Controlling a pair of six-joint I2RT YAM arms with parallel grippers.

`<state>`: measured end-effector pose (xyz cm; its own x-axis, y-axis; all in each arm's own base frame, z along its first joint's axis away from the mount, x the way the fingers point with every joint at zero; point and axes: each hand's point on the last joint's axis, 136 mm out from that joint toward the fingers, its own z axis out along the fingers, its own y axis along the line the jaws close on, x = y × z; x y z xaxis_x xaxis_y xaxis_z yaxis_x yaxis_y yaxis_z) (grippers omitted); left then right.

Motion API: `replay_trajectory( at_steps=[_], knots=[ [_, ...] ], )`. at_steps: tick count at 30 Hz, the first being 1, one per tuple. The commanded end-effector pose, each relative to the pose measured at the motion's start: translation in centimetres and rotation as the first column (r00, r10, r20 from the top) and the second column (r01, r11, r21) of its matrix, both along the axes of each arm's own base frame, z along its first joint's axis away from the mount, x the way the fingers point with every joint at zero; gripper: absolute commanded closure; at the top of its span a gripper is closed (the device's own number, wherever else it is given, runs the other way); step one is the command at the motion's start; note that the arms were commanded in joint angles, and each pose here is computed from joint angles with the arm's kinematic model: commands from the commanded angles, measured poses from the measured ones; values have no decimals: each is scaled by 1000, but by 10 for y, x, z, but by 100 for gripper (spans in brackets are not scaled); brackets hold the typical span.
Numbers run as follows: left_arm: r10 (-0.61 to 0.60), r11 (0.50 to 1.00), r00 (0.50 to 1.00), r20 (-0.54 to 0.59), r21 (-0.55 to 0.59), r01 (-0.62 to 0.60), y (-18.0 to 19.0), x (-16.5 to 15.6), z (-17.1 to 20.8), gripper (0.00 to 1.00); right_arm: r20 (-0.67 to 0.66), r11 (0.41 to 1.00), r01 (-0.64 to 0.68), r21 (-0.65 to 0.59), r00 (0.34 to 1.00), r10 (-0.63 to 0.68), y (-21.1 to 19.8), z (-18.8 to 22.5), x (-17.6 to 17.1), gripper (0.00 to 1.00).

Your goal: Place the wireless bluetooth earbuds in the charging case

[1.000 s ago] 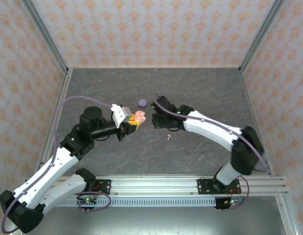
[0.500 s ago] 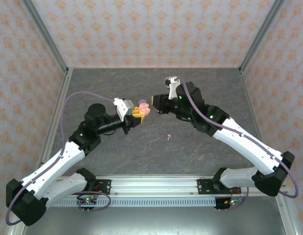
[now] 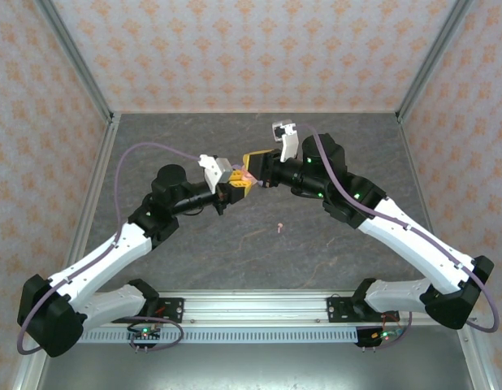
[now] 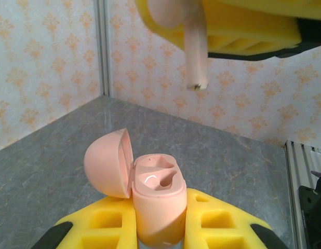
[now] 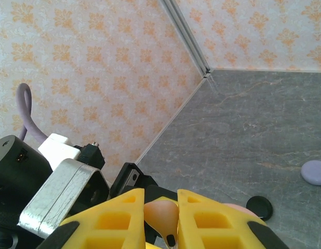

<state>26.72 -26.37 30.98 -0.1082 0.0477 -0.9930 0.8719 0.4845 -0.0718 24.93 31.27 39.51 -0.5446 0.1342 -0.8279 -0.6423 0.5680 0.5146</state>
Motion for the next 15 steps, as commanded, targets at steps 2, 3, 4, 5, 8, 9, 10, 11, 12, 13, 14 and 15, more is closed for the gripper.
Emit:
replay_trajectory(
  at_steps=[2,3,4,5,8,9,10,11,12,13,14,15],
  knots=[
    [-12,999,996,92,-48,17,-3,-3,33,100,2,1000,-2,10,1000,2,2,-2,-1,82],
    [-9,999,996,92,-49,14,-3,-2,34,100,1,1000,5,5,1000,-5,0,-4,-1,82],
    [-9,999,996,92,-49,14,-3,-2,33,100,-1,1000,10,0,1000,-10,-1,-6,0,82],
    [-6,999,996,92,-50,11,-3,-2,34,100,-5,1000,14,-1,1000,-14,-1,-8,0,82],
    [-4,999,996,89,-51,9,-3,-1,34,100,-16,1000,15,-13,1000,-16,-2,-14,0,82],
    [-4,999,996,89,-53,9,-3,-1,35,100,-20,1000,16,-16,1000,-17,-1,-17,0,82],
    [-5,999,996,88,-52,10,-4,-2,34,100,-24,1000,17,-19,1000,-18,-2,-19,0,82],
    [-9,999,996,87,-51,13,-4,-2,35,100,-30,1000,18,-25,999,-19,-2,-23,0,82],
    [-9,999,996,85,-50,13,-4,-2,34,100,-33,999,21,-27,999,-21,-2,-24,1,82],
    [-8,999,996,84,-48,12,-4,-2,34,100,-36,999,23,-30,999,-25,-2,-26,1,82],
    [-10,999,996,85,-49,14,-5,-3,34,100,-38,999,25,-33,999,-27,-3,-28,1,82],
    [-9,999,996,84,-47,13,-4,-2,34,100,-40,999,30,-36,999,-32,-3,-29,1,82]
  ],
)
